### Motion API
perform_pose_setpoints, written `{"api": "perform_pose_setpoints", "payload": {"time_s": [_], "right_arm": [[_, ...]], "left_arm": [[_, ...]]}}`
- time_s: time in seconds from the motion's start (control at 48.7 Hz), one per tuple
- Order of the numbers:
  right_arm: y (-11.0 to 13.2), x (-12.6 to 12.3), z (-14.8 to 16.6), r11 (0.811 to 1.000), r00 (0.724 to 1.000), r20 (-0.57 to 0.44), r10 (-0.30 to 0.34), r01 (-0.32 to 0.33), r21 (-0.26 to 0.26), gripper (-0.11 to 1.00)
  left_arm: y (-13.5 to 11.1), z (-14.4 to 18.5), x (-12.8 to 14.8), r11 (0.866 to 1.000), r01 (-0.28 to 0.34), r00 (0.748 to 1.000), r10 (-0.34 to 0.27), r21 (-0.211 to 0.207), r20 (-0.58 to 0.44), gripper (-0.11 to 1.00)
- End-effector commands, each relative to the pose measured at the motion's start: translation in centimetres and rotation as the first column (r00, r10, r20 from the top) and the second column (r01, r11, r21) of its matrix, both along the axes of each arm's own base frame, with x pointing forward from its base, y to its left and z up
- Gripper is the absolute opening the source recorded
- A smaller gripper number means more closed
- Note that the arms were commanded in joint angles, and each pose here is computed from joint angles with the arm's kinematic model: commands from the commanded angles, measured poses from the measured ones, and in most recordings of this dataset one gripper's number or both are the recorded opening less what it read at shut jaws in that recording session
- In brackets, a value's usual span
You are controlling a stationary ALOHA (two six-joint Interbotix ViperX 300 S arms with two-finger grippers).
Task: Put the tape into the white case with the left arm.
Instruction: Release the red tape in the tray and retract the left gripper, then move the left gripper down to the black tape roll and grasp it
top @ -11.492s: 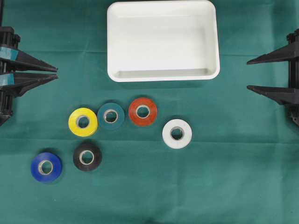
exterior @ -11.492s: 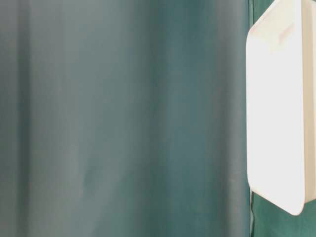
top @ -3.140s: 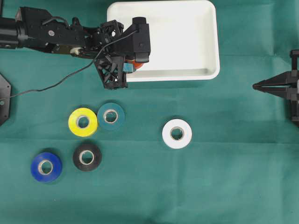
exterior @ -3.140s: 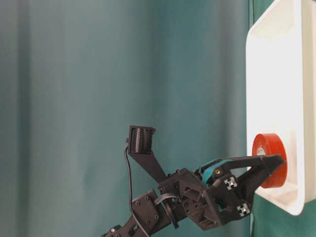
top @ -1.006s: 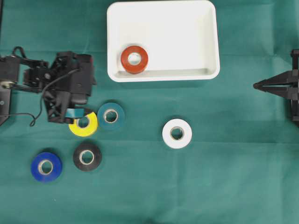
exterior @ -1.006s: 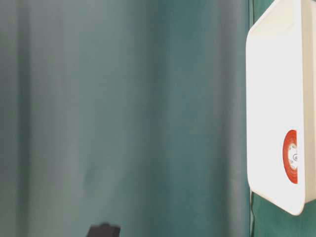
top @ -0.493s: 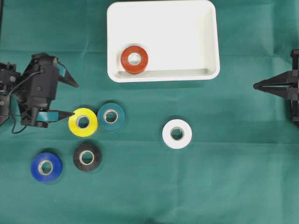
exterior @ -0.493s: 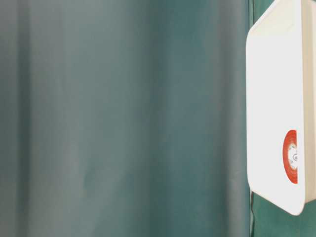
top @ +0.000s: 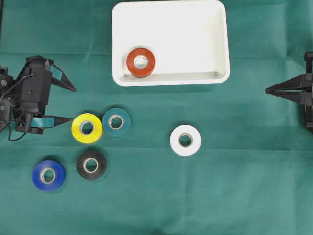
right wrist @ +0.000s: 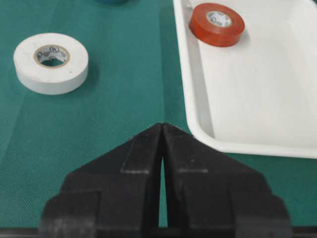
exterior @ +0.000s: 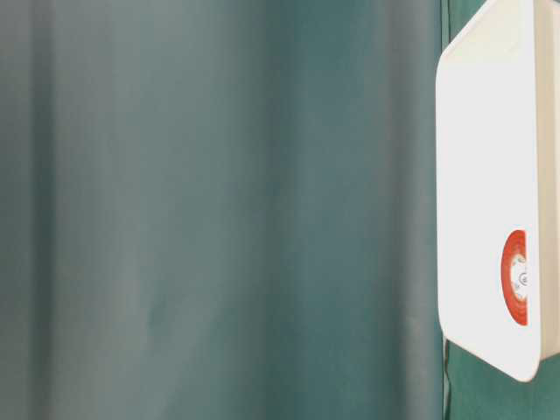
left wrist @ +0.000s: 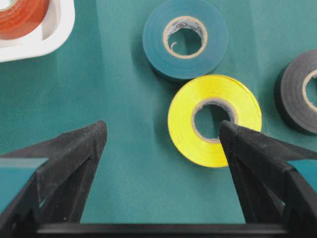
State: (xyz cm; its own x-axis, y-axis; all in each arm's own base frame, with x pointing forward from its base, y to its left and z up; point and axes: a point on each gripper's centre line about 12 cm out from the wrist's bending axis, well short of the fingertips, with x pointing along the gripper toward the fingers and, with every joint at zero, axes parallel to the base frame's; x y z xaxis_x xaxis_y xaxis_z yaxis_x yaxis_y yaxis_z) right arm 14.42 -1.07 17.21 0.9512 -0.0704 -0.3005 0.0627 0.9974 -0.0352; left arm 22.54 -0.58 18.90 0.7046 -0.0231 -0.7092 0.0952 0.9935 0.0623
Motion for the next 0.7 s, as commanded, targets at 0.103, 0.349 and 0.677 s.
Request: {"api": "perform_pose_setpoints", "payload": {"time_s": [0.103, 0.349, 0.677], "right_arm": [[0.0, 0.2, 0.4, 1.0, 1.0, 0.012, -0.001, 0.001, -0.001, -0.09], [0.0, 0.2, 0.5, 1.0, 1.0, 0.015, -0.001, 0.001, -0.001, -0.09], [0.0, 0.2, 0.4, 1.0, 1.0, 0.014, -0.001, 0.001, -0.001, -0.09]], "left_arm": [[-0.1, 0.6, 0.5, 1.0, 0.003, 1.0, -0.002, -0.003, 0.024, 0.98], [-2.1, 0.2, 1.7, 0.997, 0.082, 0.996, -0.082, -0.003, 0.046, 0.98], [-6.0, -1.5, 5.0, 0.979, 0.206, 0.978, -0.206, 0.0, -0.02, 0.98]]}}
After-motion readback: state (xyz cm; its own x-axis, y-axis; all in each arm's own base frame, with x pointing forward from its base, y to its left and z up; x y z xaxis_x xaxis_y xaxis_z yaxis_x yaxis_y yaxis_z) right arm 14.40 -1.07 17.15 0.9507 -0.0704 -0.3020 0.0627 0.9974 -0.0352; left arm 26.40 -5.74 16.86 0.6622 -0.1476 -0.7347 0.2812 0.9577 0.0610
